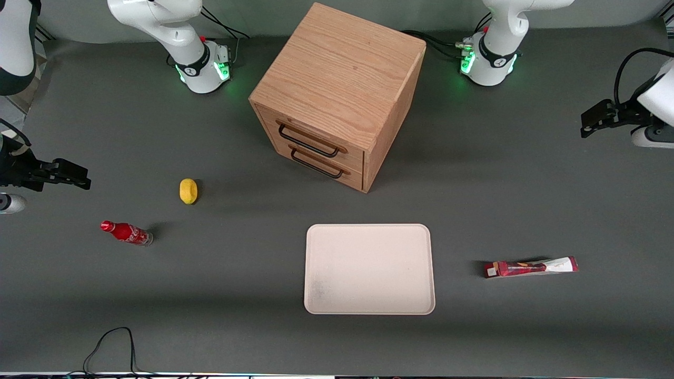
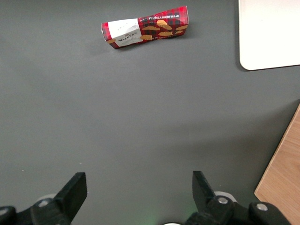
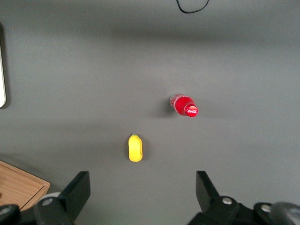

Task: Place red cookie box on tray
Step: 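Move the left gripper from rest toward the red shortbread box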

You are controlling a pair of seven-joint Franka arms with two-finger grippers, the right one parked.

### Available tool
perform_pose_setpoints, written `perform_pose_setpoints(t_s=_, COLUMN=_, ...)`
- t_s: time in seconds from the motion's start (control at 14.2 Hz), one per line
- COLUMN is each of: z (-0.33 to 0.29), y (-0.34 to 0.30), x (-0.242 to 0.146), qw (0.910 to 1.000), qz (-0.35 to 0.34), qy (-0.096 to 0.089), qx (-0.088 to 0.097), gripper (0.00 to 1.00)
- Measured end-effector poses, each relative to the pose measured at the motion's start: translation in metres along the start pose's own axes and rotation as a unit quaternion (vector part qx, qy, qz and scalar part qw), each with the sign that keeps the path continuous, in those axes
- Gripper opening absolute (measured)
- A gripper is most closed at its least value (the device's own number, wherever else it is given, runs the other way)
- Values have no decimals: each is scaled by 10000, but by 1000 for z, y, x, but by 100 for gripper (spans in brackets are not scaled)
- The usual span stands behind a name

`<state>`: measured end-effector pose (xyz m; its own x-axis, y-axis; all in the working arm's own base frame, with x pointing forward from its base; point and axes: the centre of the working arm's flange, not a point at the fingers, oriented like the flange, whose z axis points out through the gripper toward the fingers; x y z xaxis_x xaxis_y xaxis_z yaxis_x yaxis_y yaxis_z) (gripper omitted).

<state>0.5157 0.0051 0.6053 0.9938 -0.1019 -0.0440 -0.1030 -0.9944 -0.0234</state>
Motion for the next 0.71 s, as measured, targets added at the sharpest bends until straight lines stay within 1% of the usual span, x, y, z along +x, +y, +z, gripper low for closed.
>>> perform_pose_setpoints(t_s=0.35, z=2, y=-5, x=0, qw=10000, qz=-57, qy=-45, qx=-34, gripper=100)
perform_pose_setpoints(t_s=0.56, z=29, y=-23, x=13, qw=9995, qz=-198, qy=-220, qx=-64, gripper=100)
perform_pose_setpoints(t_s=0.71, z=50, y=-31, x=32, qw=9998, qz=-73, qy=-154, qx=-49, gripper=100)
